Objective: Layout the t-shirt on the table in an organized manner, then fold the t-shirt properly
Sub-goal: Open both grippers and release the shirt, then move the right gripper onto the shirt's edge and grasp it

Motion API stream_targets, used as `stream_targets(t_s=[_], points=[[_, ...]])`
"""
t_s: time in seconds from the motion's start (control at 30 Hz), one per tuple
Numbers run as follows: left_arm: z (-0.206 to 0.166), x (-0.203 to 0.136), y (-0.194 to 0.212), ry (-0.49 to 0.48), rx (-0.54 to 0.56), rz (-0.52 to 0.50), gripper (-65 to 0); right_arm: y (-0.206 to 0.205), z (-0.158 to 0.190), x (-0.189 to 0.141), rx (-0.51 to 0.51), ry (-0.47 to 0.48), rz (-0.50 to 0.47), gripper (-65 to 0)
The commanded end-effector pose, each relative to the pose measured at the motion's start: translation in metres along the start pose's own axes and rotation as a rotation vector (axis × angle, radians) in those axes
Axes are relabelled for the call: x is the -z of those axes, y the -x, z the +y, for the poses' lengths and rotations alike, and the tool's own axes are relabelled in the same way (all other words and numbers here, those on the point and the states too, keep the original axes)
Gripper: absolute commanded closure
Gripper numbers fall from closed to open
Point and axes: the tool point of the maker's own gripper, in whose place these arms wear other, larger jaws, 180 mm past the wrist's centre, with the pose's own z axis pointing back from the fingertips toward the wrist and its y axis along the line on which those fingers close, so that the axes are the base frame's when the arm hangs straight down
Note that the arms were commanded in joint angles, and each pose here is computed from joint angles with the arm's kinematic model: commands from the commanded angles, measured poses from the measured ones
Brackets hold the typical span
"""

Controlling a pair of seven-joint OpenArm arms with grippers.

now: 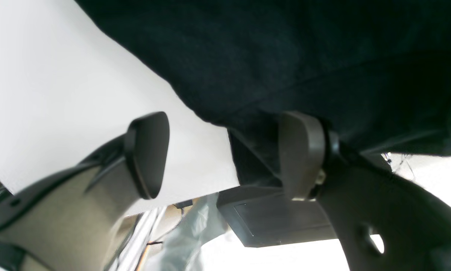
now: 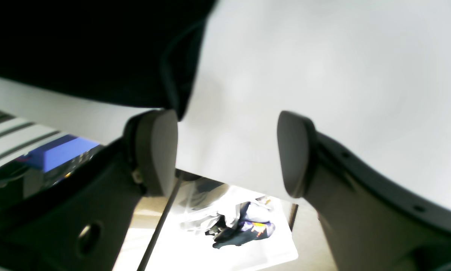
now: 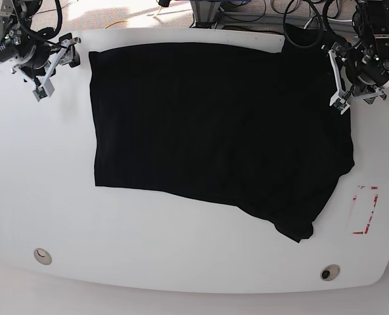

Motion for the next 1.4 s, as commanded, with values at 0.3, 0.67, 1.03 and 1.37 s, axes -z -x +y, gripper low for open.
stream_targets(t_s=[0.3,0.67,1.03,1.37], points=[[0.058,-0.032,-0.078,-0.151,-0.010,-0.207,-41.5,-0.130,0.011,0.002,-0.181,-0.005,-0.273,-40.3],[0.080,-0.050,-0.108,-0.208,-0.021,-0.292,-41.5,-0.223,0.050,0.030,-0.308,-0.102,-0.349,-40.3],[0.115,-0.066,-0.081,-0.292,-0.158,-0.296,-41.5,-0.275,0.097,0.084,-0.384,-0.276,-0.352,-40.3],[0.157,-0.096,-0.052,-0.417,-0.319,-0.384,-41.5,-0.314,0.138,0.108,-0.415,-0.344,-0.369,-40.3]])
